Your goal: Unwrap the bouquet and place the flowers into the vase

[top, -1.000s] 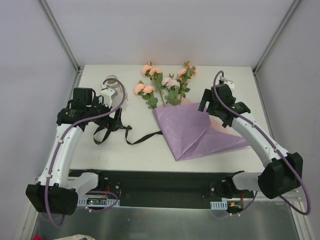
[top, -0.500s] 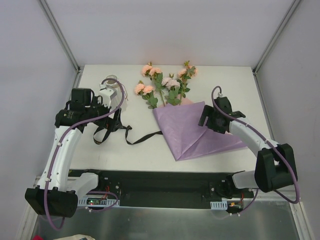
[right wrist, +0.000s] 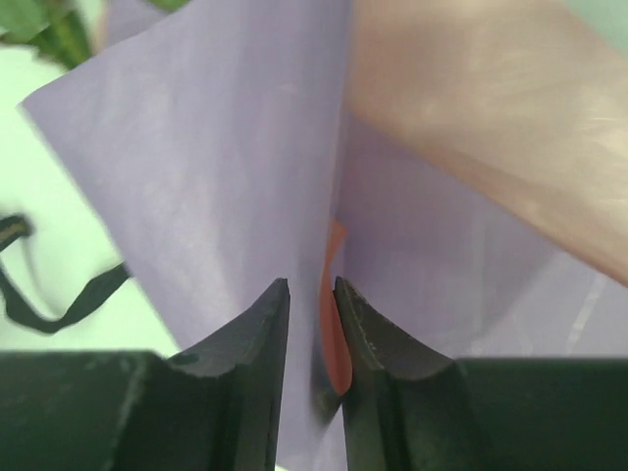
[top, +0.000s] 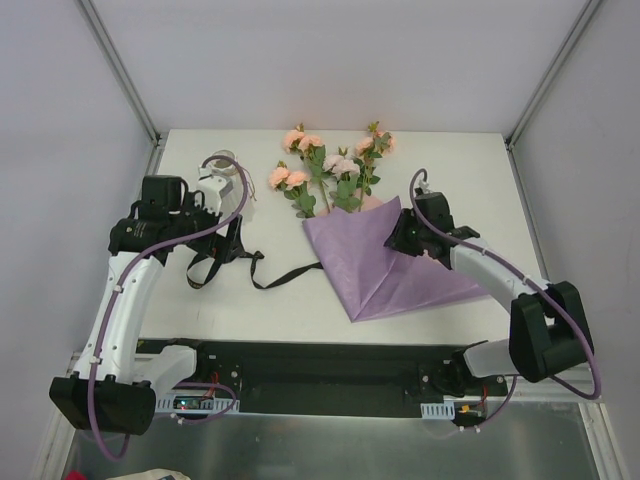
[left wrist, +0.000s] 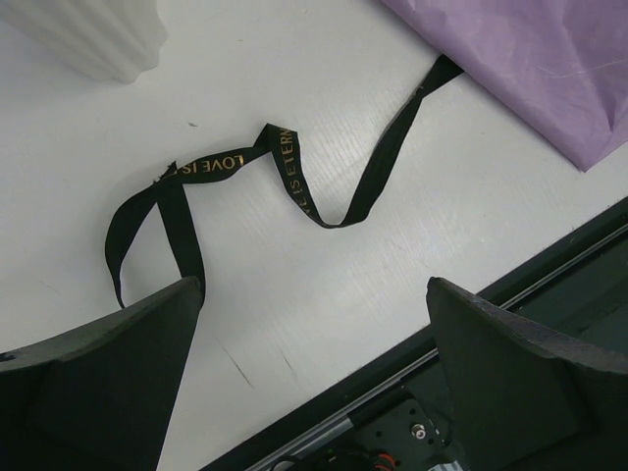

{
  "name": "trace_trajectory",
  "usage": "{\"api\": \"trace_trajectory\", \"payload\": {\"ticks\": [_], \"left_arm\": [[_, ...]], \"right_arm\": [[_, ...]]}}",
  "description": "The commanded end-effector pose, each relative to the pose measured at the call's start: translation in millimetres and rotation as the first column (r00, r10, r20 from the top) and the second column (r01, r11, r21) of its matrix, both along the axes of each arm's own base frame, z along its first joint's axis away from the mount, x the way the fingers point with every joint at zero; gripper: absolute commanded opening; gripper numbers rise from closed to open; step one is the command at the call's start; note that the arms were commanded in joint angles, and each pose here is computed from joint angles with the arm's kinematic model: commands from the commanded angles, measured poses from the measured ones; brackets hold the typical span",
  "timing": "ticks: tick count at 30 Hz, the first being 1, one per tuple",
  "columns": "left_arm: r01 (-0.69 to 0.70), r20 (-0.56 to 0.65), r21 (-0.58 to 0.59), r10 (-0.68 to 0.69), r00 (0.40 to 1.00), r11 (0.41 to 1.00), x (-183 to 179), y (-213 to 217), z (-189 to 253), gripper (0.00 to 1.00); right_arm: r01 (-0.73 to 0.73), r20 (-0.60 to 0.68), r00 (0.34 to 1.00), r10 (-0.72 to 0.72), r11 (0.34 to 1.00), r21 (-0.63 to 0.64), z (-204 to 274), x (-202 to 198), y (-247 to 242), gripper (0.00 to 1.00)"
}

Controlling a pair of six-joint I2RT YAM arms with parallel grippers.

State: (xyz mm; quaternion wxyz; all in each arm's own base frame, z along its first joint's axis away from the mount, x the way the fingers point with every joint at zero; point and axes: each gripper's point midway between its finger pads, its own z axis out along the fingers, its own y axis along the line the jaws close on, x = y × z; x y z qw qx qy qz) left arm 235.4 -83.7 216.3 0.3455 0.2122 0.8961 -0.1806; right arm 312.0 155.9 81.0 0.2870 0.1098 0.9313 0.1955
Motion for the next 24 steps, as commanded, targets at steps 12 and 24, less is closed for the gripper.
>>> {"api": "trace_trajectory", "payload": {"ticks": [12,24], "left_arm": [[-0.071,0.072,0.003,0.07,0.995,0.998,-2,9,25,0.99],[-0.319,0.221,0.115,0.289,0.932,0.941,-2,55,54,0.99]], "right_arm": [[-0.554,0.367,0.759,0.538,0.83,-0.073,100,-45,175,0.36],[-0.818,0.333,0.532,0.778,0.574,-0.035,97,-118,289,0.65]]}}
